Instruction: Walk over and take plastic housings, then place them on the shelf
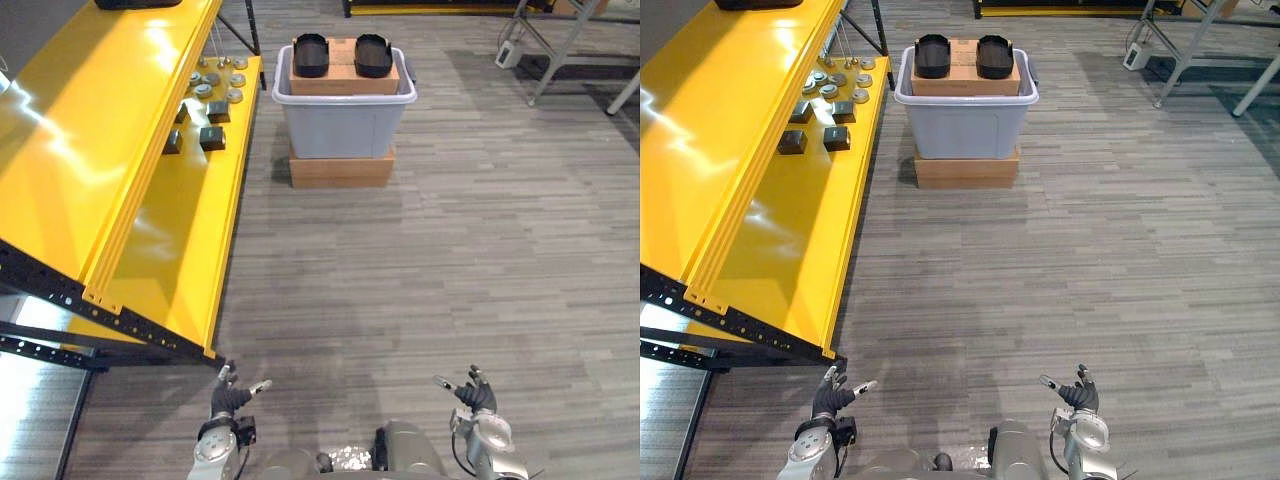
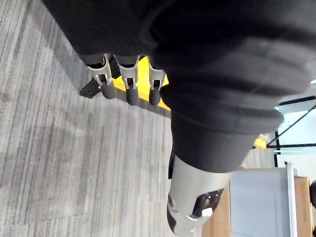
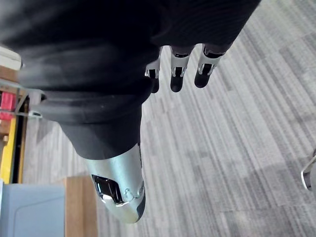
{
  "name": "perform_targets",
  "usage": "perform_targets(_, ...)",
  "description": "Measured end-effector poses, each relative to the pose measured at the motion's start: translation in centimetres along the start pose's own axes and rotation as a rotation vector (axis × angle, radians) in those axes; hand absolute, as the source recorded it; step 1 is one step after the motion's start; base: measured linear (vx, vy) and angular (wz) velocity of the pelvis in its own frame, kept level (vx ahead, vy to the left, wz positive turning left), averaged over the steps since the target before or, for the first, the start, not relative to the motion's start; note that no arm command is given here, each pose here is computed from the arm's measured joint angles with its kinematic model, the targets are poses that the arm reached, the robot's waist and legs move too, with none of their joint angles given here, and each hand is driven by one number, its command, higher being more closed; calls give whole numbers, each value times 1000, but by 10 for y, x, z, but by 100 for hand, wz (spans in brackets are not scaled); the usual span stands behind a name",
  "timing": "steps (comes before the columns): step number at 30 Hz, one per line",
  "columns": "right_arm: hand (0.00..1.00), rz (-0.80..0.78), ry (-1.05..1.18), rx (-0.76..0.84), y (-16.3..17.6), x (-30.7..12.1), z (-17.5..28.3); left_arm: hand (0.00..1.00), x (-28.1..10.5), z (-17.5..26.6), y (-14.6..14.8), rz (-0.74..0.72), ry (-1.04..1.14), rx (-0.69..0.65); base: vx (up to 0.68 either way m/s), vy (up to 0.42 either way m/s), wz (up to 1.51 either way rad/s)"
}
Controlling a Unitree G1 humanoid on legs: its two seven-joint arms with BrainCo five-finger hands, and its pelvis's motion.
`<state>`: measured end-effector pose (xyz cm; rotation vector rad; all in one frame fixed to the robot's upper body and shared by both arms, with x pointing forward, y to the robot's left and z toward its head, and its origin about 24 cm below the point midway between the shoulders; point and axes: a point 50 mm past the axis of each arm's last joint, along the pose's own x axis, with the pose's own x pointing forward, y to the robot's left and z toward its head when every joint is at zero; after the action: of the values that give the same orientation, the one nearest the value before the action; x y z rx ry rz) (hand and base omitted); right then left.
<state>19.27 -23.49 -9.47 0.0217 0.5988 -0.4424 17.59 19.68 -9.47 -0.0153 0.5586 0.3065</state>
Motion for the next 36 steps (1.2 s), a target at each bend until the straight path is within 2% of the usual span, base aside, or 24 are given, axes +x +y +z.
perform_targets(6,0,1,-75,0,-2,5,21,0,7,14,-14,-25,-40,-29,637,-158,33)
perform_targets(15,0,49,-54,43,18,-6,8,0,-8,-8,-13,-8,12,-62,528,-67,-7)
perform_targets(19,0,-25,24,63,-1,-6,-10,0,-13,-15,-18,-20,37,-71,507,153,-21)
perform_targets(29,0,3,107,68,11,-20,-36,0,-12,-15,-18,-22,51,-61,509,164,-21)
perform_targets(36,0,2,183,56,12,-25,-54,0,-7,-21,-9,-4,89,-25,359,-51,16)
